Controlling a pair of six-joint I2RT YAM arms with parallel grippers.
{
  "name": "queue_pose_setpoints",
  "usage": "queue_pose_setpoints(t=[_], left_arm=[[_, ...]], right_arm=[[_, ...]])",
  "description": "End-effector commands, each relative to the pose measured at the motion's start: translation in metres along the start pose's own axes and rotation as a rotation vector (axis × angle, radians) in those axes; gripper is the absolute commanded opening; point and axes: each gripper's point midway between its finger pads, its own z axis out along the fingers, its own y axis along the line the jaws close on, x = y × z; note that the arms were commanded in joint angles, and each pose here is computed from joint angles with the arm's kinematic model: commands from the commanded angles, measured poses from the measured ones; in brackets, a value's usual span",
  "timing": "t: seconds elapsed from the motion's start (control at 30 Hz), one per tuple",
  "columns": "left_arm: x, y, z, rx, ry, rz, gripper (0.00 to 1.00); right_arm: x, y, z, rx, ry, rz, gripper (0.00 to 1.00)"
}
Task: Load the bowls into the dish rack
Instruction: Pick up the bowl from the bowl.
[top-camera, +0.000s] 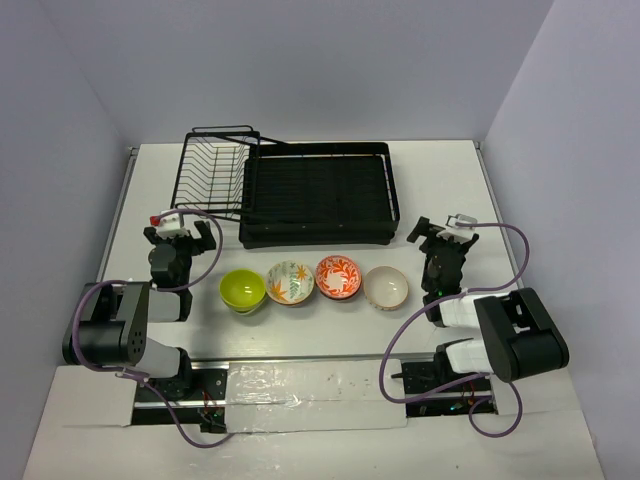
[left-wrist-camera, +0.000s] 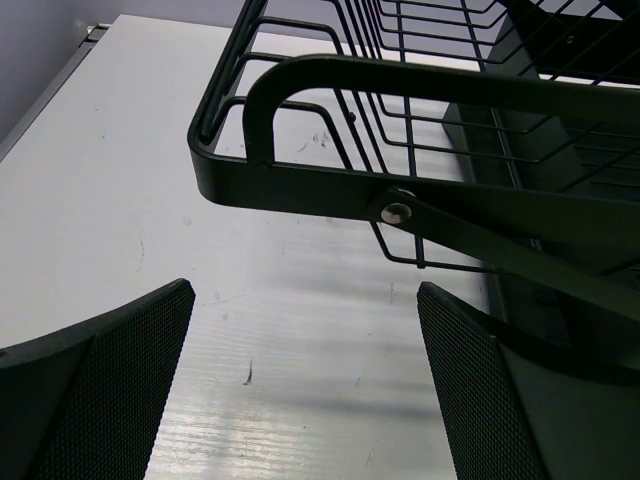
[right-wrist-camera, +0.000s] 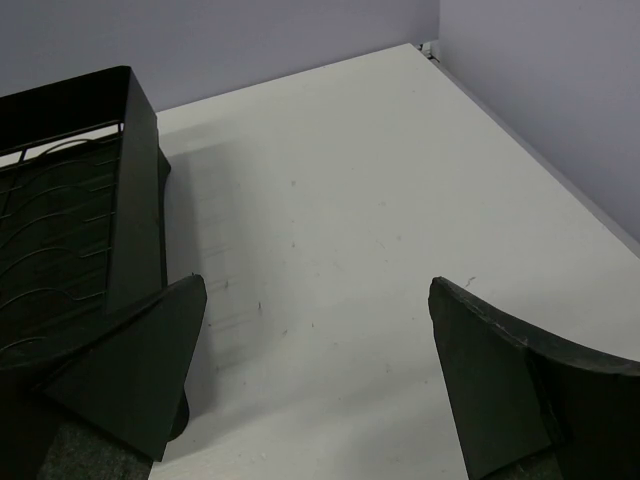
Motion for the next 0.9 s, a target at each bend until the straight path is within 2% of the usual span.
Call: queue_pose_setpoints(t=[0.0,0.53,0.6,0.87], left_arm=[[-0.0161,-0.0043,0.0075,0.022,-0.051,-0.020,0.99],[-0.0227,-0.0017,0.0093,0.003,-0.068,-0.032,0.99],[-0.0191,-0.0025,0.0111,0.005,-0.036,-0.029,0.99],[-0.0206,-0.0030,0.0143,0.006,-0.030,-0.027,0.99]], right_arm=[[-0.0148,0.0002,0.0049,0.005,-0.048,0.023,1.00],[-0.0209,-0.0004,0.0021,0.001,-0.066,0.037,1.00],[-0.0203,-0.0007,0.0004,-0.002,-0.066,0.034,1.00],[-0.0203,-0.0007,0.0009,0.000,-0.065,0.033,1.00]])
